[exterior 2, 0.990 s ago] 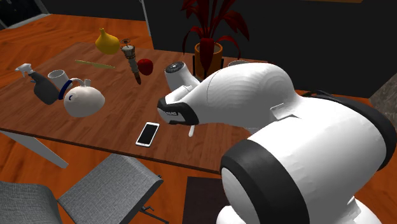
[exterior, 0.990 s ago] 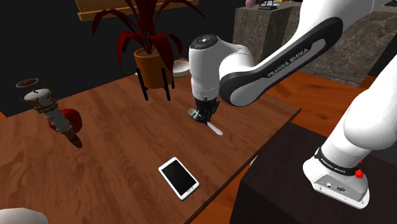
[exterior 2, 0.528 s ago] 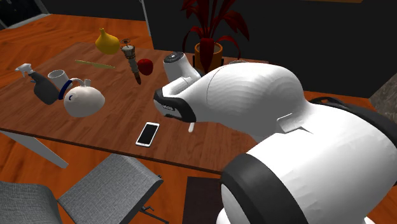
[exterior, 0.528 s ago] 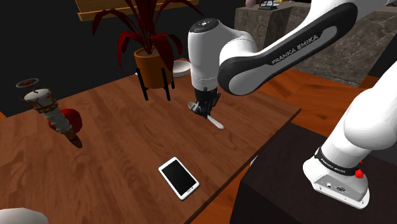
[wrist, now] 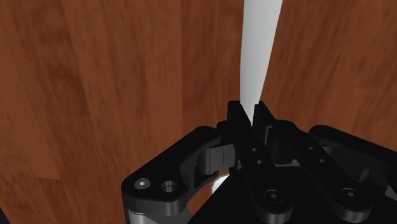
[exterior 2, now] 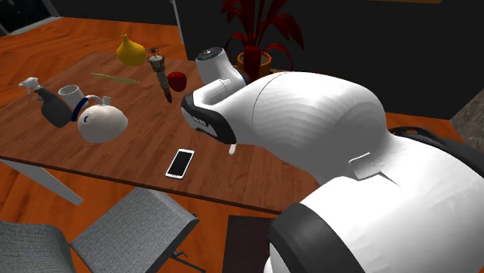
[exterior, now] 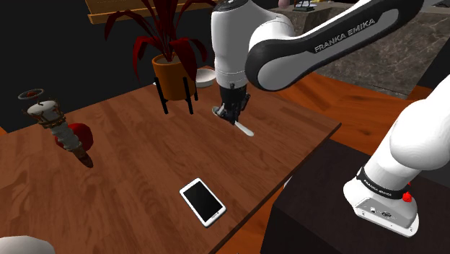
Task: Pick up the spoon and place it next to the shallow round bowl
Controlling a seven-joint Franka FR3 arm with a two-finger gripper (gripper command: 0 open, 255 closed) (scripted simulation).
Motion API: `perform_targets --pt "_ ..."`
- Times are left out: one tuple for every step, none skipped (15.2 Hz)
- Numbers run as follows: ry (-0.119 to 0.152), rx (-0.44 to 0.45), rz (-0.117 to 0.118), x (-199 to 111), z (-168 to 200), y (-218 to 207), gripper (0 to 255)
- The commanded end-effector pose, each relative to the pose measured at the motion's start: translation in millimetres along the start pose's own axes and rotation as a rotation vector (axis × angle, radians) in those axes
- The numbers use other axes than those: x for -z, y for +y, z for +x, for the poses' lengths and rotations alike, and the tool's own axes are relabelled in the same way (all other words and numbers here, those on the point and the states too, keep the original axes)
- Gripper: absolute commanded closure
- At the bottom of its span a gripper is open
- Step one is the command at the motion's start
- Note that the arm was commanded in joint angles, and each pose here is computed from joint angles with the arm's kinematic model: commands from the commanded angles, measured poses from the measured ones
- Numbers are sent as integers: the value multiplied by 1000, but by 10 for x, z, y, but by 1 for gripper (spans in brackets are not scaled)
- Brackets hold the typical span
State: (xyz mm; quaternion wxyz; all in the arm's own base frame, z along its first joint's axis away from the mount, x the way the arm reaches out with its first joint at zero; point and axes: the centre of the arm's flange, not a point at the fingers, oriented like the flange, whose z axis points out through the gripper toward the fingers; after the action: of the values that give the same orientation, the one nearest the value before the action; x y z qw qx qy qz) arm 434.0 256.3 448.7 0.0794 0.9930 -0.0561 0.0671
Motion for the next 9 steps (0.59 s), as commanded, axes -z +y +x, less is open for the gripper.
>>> perform_targets --pt "0 0 0 105 18 13 255" --pt "0 0 0 157 26 21 255" --pt "-1 0 0 160 26 21 255" --pt "0 0 0 133 127 102 255" --pt "0 0 0 106 228 183 255" --pt "0 0 0 79 328 264 255" --pt "0 0 0 52 429 345 255" --pt "0 0 0 26 530 426 255" --pt "0 0 0 -1 631 507 255"
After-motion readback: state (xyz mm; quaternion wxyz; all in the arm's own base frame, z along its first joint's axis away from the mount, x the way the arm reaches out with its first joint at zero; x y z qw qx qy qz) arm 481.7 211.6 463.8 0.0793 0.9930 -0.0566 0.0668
